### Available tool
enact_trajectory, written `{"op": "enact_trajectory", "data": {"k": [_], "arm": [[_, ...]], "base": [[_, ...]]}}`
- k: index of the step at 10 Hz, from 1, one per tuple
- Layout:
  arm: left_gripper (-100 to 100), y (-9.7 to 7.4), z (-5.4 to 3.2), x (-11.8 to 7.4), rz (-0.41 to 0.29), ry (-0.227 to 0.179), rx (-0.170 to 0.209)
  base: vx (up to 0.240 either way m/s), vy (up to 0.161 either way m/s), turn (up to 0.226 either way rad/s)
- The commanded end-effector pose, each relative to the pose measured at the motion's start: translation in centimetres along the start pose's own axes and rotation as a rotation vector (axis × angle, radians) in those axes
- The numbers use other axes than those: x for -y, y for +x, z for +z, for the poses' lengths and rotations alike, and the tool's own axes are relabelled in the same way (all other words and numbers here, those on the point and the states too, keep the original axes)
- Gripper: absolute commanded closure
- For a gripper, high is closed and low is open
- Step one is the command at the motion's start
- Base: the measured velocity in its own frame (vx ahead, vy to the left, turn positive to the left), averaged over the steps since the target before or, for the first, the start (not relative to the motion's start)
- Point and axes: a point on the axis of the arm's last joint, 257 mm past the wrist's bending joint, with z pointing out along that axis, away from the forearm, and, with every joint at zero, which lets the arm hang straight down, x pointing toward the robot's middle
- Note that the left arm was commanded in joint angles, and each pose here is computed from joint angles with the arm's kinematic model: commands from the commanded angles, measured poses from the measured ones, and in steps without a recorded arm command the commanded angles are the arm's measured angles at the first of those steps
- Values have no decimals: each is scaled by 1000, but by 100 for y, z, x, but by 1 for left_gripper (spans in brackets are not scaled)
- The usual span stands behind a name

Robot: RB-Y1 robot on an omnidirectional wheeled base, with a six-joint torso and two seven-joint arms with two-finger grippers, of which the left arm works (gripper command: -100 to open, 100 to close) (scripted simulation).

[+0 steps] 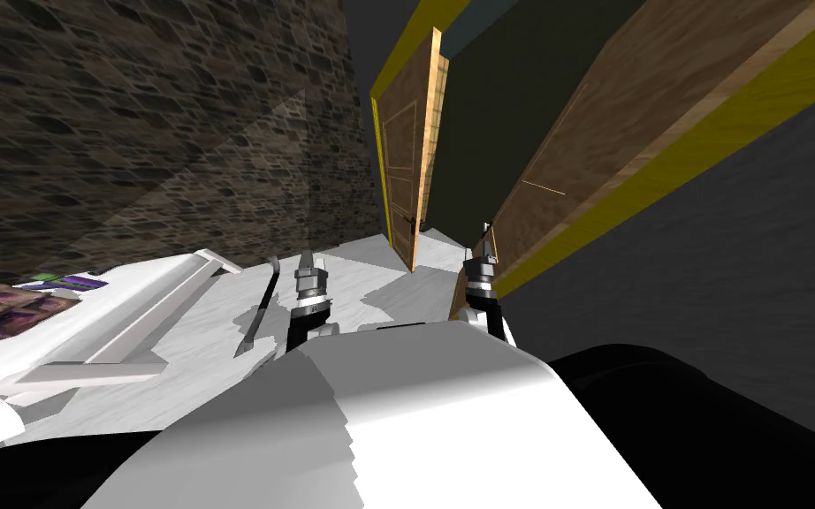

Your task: Push the door open

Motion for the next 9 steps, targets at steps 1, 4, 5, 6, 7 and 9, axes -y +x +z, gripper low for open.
{"op": "enact_trajectory", "data": {"k": [1, 4, 5, 6, 7, 9], "arm": [[-100, 95, 19, -84, -20, -8, -20], [-100, 231, 44, -201, -47, -20, -46], [-100, 307, 58, -265, -63, -27, -60], [-100, 345, 64, -296, -70, -30, -67], [-100, 423, 76, -359, -85, -37, -81], [-100, 517, 90, -433, -102, -46, -97]], "base": [[76, -74, -103], [163, 68, -80], [174, 89, -92], [161, 76, -68], [141, 60, -97], [109, 45, -79]]}}
